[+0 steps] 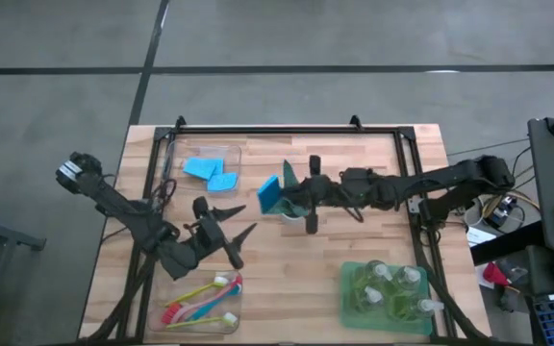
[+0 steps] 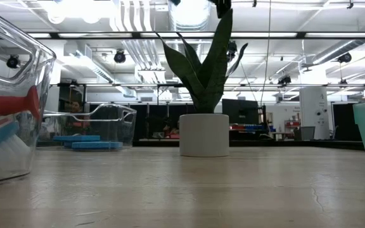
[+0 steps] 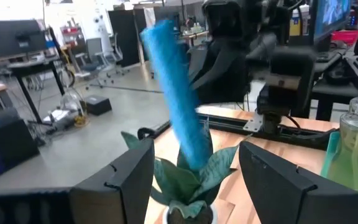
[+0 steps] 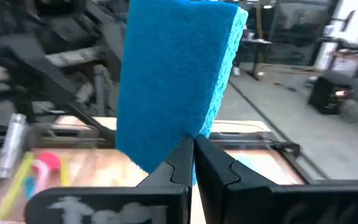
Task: Pick & Place Kitchen Sink Supplies
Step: Put the blue sponge into the top transparent bin
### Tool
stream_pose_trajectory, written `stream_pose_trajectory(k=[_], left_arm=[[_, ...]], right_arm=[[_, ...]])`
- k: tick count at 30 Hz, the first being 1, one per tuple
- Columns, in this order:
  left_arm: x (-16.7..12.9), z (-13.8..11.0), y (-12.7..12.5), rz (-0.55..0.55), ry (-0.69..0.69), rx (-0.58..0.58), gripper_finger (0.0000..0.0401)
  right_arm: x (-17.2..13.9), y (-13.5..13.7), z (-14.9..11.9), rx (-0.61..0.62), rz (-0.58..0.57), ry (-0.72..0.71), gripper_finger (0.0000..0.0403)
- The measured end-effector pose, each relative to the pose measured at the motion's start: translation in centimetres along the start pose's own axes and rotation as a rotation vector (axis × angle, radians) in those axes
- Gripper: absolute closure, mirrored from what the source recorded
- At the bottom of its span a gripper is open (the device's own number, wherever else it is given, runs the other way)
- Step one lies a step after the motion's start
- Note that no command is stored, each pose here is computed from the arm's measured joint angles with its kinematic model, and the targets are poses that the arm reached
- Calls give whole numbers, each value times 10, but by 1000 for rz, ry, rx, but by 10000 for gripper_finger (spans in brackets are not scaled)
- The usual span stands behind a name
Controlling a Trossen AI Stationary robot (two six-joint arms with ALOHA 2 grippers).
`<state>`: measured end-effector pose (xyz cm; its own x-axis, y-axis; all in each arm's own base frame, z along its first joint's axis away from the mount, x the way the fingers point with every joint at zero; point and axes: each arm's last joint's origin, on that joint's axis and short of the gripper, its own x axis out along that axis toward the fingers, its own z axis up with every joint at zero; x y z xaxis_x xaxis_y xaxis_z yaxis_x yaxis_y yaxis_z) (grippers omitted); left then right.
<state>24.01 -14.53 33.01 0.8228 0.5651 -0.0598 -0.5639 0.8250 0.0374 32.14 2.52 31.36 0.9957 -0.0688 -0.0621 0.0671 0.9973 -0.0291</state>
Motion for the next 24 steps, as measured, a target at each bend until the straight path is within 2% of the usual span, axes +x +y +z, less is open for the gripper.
stream_pose_trajectory(k=[3,6,12,20,24], left_arm=[[2,0,-3,2,-9,25,172],[4,0,-3,11,-15,15,172],[9,1,-1,27,-15,10,172],[17,4,1,-21,-20,-26,173],[25,6,4,-28,-25,-46,187]], right_arm=[[6,5,-6,-49,-32,2,394],[9,13,-9,-93,-15,-6,394],[11,19,-11,-102,2,-19,394],[11,19,-7,-88,-1,-53,394],[14,20,-12,-88,1,-38,394]])
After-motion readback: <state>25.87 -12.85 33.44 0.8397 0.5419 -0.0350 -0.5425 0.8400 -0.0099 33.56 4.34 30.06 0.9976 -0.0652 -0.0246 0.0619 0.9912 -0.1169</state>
